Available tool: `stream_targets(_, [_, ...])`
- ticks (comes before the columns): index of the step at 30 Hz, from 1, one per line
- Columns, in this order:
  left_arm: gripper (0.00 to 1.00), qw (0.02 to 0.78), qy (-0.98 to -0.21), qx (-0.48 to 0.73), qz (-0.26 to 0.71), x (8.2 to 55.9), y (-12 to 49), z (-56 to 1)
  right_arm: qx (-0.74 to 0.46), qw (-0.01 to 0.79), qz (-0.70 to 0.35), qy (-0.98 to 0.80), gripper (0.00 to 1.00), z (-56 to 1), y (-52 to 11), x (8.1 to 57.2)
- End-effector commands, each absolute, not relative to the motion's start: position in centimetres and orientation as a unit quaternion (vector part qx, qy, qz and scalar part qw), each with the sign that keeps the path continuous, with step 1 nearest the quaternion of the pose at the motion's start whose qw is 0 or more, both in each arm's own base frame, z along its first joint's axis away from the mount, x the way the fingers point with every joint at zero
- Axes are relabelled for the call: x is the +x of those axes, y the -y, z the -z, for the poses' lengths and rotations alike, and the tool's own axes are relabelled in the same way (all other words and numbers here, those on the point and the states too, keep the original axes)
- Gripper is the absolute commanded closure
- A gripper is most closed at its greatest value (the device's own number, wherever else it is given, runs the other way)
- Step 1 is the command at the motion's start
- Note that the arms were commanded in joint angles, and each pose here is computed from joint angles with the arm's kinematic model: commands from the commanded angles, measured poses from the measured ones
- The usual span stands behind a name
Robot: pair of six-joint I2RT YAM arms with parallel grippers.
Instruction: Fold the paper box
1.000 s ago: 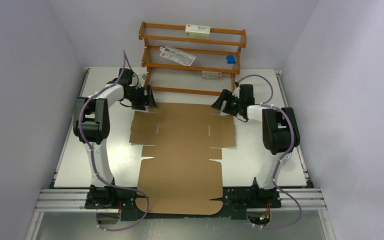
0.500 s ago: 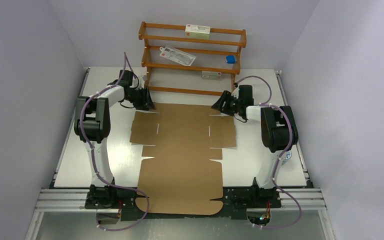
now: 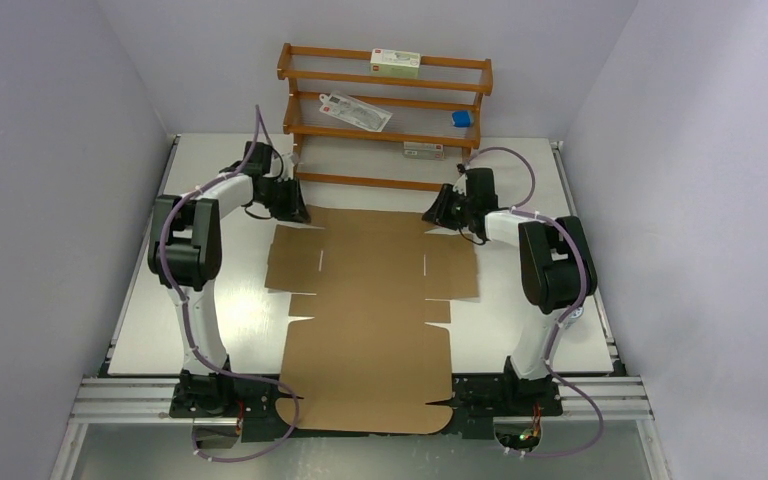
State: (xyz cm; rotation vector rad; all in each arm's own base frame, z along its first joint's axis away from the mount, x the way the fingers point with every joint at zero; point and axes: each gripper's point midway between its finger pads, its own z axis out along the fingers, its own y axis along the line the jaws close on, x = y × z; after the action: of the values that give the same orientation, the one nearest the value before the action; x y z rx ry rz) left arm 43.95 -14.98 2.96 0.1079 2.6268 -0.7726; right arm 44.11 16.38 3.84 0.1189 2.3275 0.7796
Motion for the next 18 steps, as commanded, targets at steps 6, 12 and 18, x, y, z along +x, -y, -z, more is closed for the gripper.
stream_targets(6, [0.81,0.282,-0.939,0.073,0.184,44.1,16.4,-7.0,0.013,0.396,-0.145,-0.906,0.81,-6.8,-16.3,44.2])
stream_targets(12, [0.83,0.329,-0.933,0.072,0.128,43.8,17.2,-8.8,0.005,0.411,-0.041,-0.911,0.85,-6.9,-15.6,43.5])
stream_targets(18, [0.82,0.383,-0.918,0.05,0.094,43.4,17.6,-11.1,0.002,0.434,0.02,-0.901,0.89,-8.2,-15.8,44.0])
